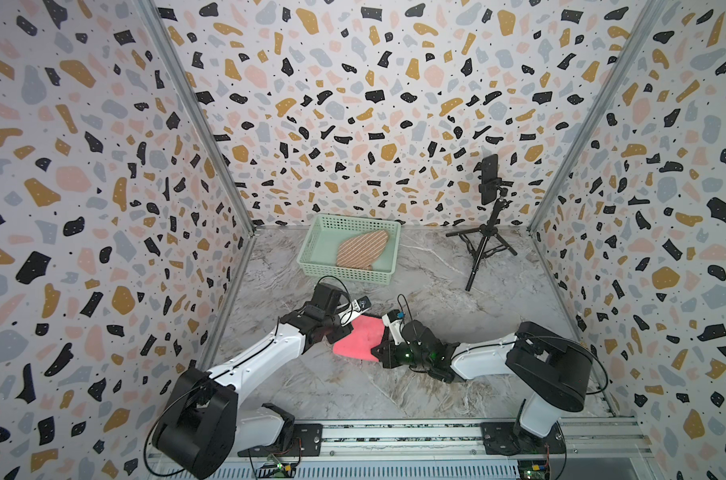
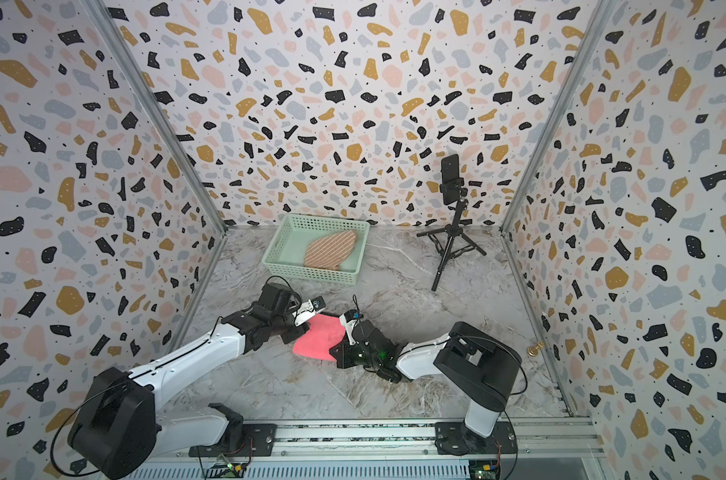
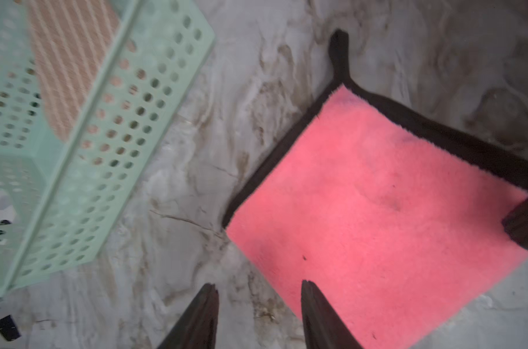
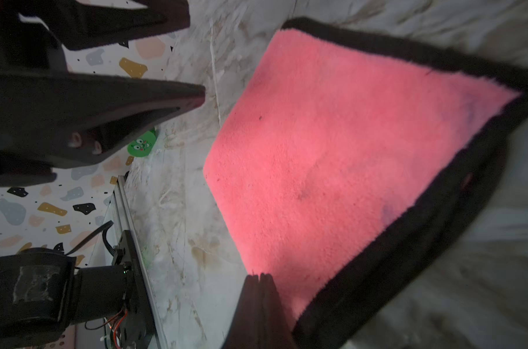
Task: Fold the square dishcloth
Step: Smooth out the cleaning item at the center of the board, then move the cleaning item to the center of the board.
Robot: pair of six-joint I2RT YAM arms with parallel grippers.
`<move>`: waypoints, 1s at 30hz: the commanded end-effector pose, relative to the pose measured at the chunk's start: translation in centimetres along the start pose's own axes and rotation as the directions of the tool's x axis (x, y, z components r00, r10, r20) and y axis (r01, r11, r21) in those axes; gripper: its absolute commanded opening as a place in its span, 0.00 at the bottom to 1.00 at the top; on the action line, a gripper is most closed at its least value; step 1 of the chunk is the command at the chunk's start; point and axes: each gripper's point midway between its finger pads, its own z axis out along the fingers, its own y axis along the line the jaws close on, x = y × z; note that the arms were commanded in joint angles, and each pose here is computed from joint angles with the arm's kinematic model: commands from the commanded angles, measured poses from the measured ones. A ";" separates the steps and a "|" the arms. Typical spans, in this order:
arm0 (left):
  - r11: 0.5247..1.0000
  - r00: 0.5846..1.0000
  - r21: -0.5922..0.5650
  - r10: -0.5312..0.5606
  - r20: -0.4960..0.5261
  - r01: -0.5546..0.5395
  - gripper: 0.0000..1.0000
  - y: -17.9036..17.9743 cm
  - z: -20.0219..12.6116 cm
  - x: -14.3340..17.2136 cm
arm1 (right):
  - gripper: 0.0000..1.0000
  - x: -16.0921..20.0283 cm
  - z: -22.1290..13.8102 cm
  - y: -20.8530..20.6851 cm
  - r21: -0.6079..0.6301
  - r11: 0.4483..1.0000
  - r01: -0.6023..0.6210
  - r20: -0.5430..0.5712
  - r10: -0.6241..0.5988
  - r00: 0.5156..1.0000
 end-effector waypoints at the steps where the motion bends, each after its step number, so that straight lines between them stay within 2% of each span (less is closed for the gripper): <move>1: 0.998 0.996 0.061 0.035 -0.087 -0.030 0.48 -2.2 1.7 2.3 | 0.00 1.0 0.7 -1.8 0.048 0.999 -0.019 -0.026 0.021 0.999; 4: 0.998 0.990 0.048 0.053 -0.129 -0.047 0.48 -1.9 2.1 2.7 | 0.00 1.5 0.4 -3.3 0.103 0.994 -0.038 -0.026 0.041 0.999; 7: 0.993 0.977 0.039 0.121 -0.177 -0.116 0.48 -1.9 2.5 4.0 | 0.00 1.5 -0.4 -4.0 0.156 0.987 -0.026 -0.026 0.030 0.999; 11: 0.986 0.953 0.013 0.165 -0.253 -0.167 0.49 -1.8 3.1 6.0 | 0.00 0.6 -1.3 -2.3 0.100 0.995 -0.018 -0.013 0.019 1.000; 15: 0.980 0.950 -0.033 0.181 -0.255 -0.195 0.52 -0.8 2.1 5.8 | 0.00 -0.8 -3.1 -0.5 0.074 0.997 0.015 -0.013 -0.015 1.000; 18: 0.980 0.966 -0.074 0.168 -0.196 -0.186 0.54 0.5 -0.4 3.8 | 0.03 -2.1 -5.6 -0.4 0.135 0.989 0.054 -0.010 -0.053 0.999; 23: 0.990 0.991 0.048 0.135 -0.018 -0.134 0.55 -1.3 -5.0 -0.4 | 0.19 -4.9 -11.3 -2.2 0.325 0.937 0.132 0.034 -0.151 0.988; 25: 0.986 0.991 0.092 0.135 0.018 -0.136 0.55 -2.2 -5.4 -1.4 | 0.31 -6.0 -13.6 -3.0 0.392 0.908 0.147 0.056 -0.182 0.982; 26: 0.984 0.990 0.107 0.141 0.017 -0.142 0.55 -2.6 -5.2 -1.7 | 0.41 -6.8 -15.1 -3.5 0.436 0.887 0.154 0.079 -0.208 0.975; 30: 0.972 0.979 0.154 0.191 -0.075 -0.178 0.55 -3.6 -2.1 -1.5 | 0.61 -8.1 -18.2 -5.6 0.550 0.822 0.144 0.125 -0.251 0.960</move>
